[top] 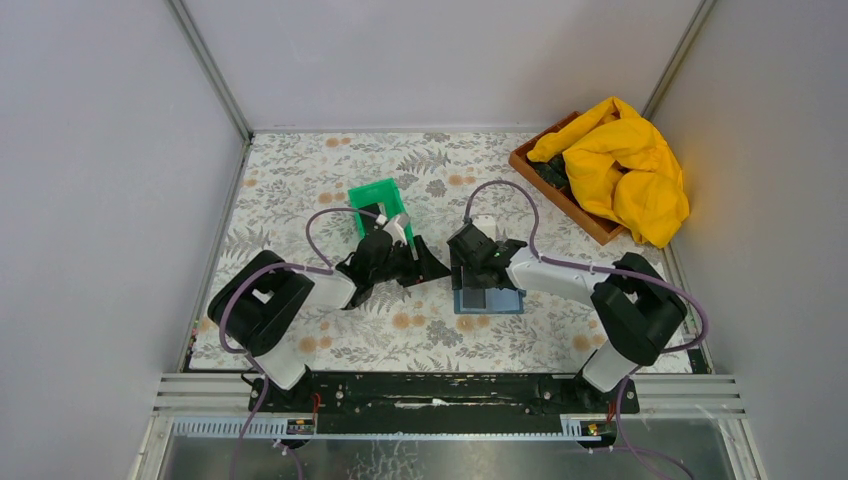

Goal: Take the credit cards out of the card holder

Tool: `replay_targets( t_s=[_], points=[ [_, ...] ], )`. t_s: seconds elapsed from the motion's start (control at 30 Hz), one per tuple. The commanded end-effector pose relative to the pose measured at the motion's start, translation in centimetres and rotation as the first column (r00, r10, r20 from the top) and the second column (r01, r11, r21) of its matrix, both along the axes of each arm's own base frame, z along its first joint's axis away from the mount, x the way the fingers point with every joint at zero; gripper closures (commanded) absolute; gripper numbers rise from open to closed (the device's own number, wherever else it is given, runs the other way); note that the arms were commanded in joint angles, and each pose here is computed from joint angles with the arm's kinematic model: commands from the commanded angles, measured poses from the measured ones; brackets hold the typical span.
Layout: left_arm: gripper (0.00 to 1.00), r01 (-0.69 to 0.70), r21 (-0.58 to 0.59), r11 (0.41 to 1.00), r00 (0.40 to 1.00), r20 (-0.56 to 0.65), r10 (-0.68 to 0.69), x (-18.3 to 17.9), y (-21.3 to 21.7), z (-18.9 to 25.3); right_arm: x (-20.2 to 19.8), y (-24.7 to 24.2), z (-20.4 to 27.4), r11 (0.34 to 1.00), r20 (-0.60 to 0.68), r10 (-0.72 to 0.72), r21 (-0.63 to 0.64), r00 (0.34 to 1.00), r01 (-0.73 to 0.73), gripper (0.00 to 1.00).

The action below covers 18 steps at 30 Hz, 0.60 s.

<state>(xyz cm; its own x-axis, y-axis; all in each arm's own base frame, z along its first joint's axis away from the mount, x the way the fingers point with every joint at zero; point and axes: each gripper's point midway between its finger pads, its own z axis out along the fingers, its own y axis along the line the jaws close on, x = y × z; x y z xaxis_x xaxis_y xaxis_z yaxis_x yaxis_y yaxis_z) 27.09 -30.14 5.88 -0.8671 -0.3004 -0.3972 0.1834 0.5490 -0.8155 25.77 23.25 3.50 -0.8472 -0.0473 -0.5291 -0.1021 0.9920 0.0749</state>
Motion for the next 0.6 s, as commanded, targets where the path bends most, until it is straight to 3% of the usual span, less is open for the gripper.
replay_targets(
  t_s=[0.0, 0.57],
  points=[
    [0.31, -0.010, -0.010, 1.000, 0.998, 0.069, 0.011, 0.7, 0.4, 1.3, 0.6, -0.7, 0.2, 0.997, 0.026, -0.035, -0.067, 0.999, 0.037, 0.23],
    [0.31, -0.009, -0.016, 1.000, 0.998, 0.062, 0.010, 0.6, 0.5, 1.0, 0.7, -0.1, 1.0, 0.998, 0.048, -0.031, -0.050, 0.998, 0.033, 0.26]
  ],
)
